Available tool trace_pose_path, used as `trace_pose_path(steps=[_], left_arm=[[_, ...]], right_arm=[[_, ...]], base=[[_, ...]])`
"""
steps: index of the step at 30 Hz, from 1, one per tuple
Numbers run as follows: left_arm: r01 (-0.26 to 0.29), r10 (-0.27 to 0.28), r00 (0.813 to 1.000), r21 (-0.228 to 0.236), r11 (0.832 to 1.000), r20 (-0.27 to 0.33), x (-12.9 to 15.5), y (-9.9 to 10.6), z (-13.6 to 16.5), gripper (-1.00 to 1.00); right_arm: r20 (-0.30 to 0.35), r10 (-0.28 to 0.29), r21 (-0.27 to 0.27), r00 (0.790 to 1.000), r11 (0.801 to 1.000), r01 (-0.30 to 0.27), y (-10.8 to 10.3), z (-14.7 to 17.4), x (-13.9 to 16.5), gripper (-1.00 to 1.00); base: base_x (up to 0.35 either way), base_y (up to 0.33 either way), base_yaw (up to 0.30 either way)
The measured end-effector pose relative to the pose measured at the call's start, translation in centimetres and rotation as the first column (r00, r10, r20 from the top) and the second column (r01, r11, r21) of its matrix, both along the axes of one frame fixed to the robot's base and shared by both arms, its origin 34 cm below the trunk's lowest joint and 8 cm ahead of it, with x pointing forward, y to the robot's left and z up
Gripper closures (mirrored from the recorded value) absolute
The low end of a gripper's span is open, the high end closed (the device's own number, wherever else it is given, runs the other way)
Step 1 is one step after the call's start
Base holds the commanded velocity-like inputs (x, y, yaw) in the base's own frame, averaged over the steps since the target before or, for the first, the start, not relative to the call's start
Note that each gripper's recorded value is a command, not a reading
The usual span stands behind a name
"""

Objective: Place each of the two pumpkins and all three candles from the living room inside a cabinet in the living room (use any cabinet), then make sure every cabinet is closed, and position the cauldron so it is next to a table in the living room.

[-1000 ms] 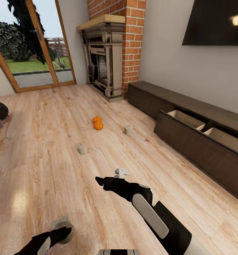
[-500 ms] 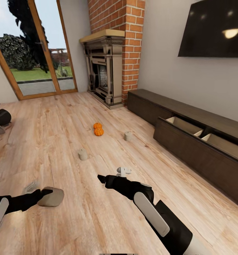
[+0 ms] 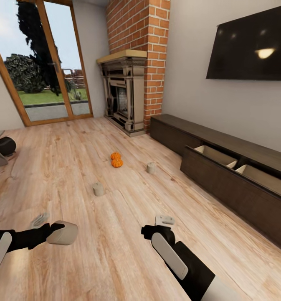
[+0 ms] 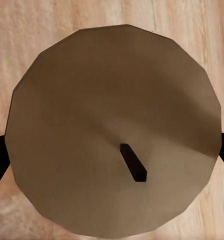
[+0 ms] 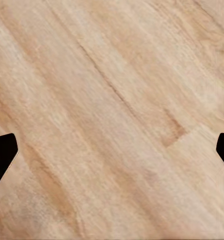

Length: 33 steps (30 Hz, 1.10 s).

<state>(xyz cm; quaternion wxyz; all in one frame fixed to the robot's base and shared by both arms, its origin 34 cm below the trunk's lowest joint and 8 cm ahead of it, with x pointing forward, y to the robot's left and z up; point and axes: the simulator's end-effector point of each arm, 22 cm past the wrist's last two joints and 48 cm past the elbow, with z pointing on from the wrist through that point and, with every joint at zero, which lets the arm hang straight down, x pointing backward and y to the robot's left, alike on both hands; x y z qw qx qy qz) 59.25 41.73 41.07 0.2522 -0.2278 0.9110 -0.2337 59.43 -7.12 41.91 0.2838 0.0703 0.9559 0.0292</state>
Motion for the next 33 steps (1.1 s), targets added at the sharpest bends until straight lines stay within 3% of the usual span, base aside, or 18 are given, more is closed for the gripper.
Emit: trace_pose_path(steps=[18,26,33], left_arm=[[0.001,-0.001,0.998,0.0,1.0,0.069,0.5,-0.1,3.8,1.0],[0.001,-0.001,0.997,0.0,1.0,0.071,0.5,-0.1,3.9,1.0],[0.001,-0.001,0.998,-0.001,1.0,0.07,0.5,-0.1,3.8,1.0]], right_arm=[[0.108,0.011,0.032,0.994,0.999,-0.015,1.2,5.6,0.8,-1.0],[0.115,0.032,0.029,0.993,0.999,-0.035,1.9,5.7,0.6,-1.0],[0.128,0.059,0.025,0.99,0.998,-0.062,2.6,6.0,0.4,-1.0]], base=[[0.0,0.0,0.038],[0.0,0.0,0.259],[0.027,0.0,0.04]])
